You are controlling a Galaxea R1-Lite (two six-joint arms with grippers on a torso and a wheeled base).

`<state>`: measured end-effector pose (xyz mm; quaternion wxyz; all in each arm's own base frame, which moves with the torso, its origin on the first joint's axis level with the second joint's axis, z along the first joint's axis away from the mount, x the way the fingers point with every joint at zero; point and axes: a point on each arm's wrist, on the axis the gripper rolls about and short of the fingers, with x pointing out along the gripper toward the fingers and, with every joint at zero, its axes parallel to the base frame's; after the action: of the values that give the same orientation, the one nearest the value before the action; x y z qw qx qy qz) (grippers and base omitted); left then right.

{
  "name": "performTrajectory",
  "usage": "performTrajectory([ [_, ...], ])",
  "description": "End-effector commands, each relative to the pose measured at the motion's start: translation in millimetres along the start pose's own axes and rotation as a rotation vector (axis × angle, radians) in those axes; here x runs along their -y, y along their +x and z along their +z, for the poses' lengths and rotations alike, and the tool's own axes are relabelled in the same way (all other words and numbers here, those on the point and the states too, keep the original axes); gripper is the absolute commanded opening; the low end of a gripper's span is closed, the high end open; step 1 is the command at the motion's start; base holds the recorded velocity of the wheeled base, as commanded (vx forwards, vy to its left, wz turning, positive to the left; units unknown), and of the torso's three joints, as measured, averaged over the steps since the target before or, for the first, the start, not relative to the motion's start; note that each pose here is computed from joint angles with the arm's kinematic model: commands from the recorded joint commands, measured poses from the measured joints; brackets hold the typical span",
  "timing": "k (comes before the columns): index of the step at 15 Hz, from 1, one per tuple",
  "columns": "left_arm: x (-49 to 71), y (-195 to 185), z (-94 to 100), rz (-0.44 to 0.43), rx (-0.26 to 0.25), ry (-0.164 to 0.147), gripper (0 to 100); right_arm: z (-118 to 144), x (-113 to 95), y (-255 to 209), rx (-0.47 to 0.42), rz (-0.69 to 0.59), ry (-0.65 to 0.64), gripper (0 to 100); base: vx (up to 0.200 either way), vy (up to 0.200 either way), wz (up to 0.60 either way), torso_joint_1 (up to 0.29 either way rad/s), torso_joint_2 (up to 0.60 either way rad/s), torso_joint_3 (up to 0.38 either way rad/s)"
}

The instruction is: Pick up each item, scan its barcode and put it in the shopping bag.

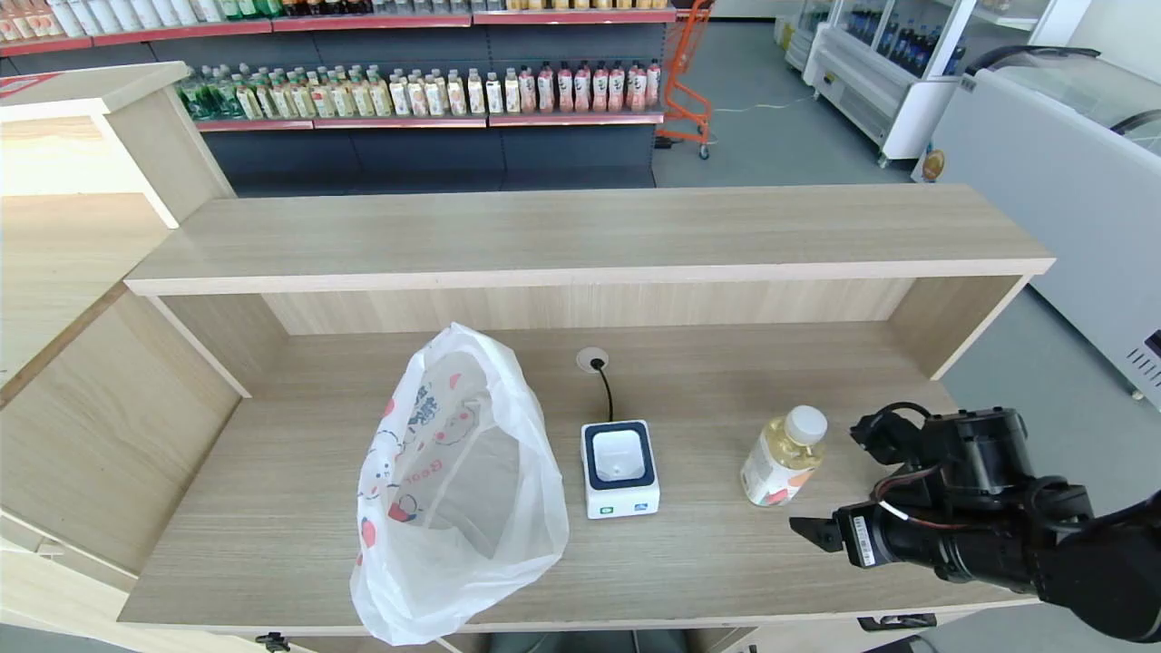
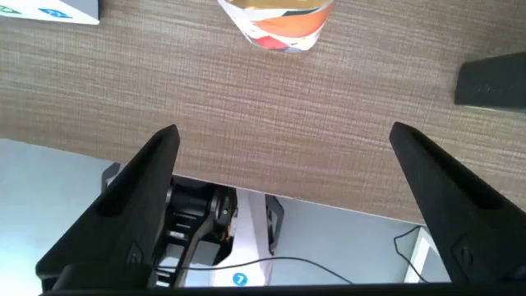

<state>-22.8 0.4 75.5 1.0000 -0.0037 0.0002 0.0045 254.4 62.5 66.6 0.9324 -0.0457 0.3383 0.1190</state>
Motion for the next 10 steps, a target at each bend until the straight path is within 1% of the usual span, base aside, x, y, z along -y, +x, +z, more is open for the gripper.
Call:
performTrajectory([
  [1, 0.0, 0, 0.0, 0.000, 0.000, 0.000, 100, -12, -1, 22, -0.044, -0.029, -0.005, 100, 0.000, 0.000, 0.00, 0.000, 0.00, 0.000],
  [4, 0.0, 0, 0.0, 0.000, 0.000, 0.000, 100, -8, -1, 37, 0.063, -0.043, -0.001, 100, 0.000, 0.000, 0.00, 0.000, 0.00, 0.000],
  [10, 0.0, 0, 0.0, 0.000, 0.000, 0.000, 100, -3, -13, 54, 0.191, -0.008, -0.020, 100, 0.000, 0.000, 0.00, 0.000, 0.00, 0.000],
])
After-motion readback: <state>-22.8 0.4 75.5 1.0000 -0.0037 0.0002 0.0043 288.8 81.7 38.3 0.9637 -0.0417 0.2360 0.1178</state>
